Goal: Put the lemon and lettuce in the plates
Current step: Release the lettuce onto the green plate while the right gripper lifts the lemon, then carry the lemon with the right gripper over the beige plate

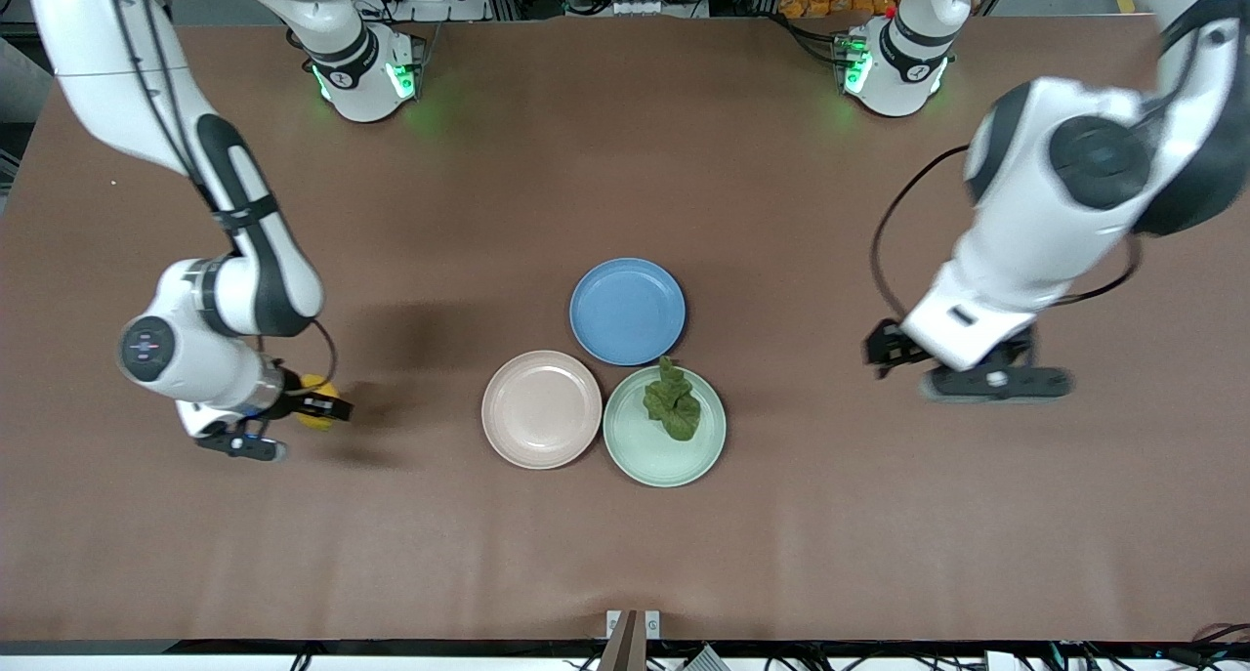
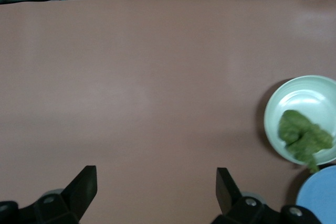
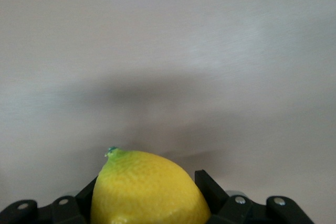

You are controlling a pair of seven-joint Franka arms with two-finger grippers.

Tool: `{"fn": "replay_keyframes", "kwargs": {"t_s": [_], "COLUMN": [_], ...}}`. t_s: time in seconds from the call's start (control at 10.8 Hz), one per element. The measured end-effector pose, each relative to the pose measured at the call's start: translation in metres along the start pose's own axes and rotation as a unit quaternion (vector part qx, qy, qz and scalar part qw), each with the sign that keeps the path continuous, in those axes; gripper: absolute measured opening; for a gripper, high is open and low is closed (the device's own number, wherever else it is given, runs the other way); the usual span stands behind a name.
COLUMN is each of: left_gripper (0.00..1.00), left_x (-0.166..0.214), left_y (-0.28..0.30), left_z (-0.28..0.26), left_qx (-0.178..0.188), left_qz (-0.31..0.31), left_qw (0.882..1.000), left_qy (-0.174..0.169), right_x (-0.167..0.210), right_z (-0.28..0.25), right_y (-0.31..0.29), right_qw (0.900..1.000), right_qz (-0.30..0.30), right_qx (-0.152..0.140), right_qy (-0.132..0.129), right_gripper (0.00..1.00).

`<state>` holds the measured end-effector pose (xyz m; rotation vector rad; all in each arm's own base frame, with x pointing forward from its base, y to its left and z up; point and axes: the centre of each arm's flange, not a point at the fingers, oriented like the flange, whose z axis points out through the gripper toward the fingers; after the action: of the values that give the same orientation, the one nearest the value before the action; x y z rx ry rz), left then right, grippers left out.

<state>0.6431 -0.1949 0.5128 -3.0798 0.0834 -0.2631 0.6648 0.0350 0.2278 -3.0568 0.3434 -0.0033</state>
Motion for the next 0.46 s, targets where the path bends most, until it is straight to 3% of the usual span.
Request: {"fn": "replay_keyframes", "kwargs": {"t_s": [0.46], "left_gripper": [1.00], "left_x": [-0.018], "left_y": [-0.103], "left_z": [-0.050], "left_qx": [0.025], "left_qz": [-0.001], "left_qw": [0.998], "left_qy": [-0.050], "right_x": [-0.019], "right_z": [-0.008], "right_y": [-0.085], "right_qw": [0.998], "right_qz": [0.069], "right_qx": [0.007], "right_qy": [0.010], "right_gripper": [0.70]}}
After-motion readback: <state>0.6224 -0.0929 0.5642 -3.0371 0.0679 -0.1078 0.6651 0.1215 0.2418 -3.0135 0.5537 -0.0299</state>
